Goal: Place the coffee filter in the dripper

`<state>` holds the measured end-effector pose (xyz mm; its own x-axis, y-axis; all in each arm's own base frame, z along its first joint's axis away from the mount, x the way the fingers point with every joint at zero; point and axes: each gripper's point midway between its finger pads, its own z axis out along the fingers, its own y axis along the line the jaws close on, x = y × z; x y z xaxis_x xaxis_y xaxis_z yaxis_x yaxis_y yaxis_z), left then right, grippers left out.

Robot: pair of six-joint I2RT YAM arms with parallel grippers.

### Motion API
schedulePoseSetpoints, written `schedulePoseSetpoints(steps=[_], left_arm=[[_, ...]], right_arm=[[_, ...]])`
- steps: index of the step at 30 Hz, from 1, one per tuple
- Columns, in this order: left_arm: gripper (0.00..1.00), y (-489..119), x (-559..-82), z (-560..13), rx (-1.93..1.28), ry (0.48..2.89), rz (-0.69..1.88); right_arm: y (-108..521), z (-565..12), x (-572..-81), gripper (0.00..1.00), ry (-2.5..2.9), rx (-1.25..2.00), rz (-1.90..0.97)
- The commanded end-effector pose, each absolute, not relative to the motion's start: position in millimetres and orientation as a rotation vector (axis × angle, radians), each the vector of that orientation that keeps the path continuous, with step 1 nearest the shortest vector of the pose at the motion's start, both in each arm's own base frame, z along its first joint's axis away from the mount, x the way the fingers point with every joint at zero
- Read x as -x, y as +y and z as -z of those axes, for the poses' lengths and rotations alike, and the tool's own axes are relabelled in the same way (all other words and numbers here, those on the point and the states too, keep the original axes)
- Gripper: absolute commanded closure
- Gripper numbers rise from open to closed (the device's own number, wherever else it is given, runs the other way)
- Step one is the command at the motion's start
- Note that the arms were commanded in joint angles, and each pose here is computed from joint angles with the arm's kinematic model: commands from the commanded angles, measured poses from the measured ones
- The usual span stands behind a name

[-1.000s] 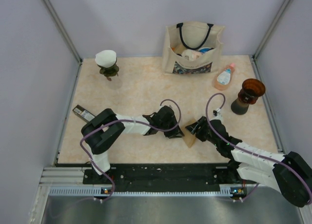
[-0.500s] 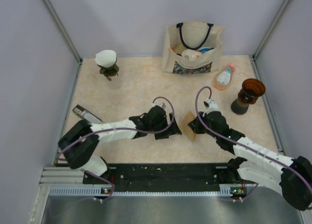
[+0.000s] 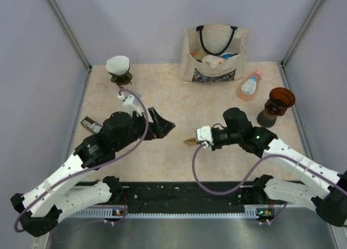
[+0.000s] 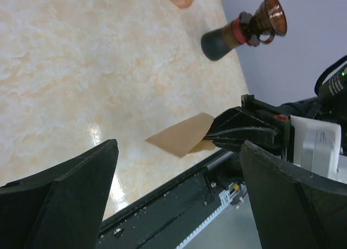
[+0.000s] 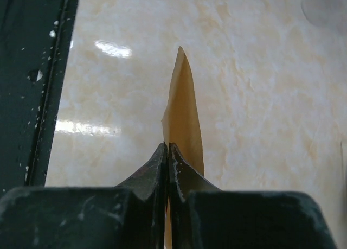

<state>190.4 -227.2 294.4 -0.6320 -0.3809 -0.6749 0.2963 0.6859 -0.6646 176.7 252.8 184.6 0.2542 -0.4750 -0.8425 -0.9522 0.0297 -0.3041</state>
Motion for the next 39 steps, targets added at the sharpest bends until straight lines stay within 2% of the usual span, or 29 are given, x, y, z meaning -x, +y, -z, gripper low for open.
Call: schedulePoseSetpoints(steps=[1,7,14,29,39], left_arm=[[0.01,-247.1,-174.7,-281.3,-0.143,2.163,1.004],[0.01,-285.6,-141.2,-256.7,-0.469,2.222,1.234],[0.01,-299.1,-138.4,-224.5,-0.518,2.267,1.286],[0.01,-300.8,-157.9,-186.5,-0.413,2.352,1.174],[0.06,-283.6,-171.8,-163.9,-0.288,2.424,0.997]], right_arm=[[271.0,-192.3,-145.2,1.00,0.925,2.049,-0.588],[279.5,-185.7,-140.3,1.00,0.757,2.260,-0.504],[285.2,-182.1,-134.3,1.00,0.696,2.331,-0.522],[293.6,-184.1,-125.2,1.00,0.652,2.338,-0.576],[290.9,-189.2,-118.6,1.00,0.608,2.331,-0.592]])
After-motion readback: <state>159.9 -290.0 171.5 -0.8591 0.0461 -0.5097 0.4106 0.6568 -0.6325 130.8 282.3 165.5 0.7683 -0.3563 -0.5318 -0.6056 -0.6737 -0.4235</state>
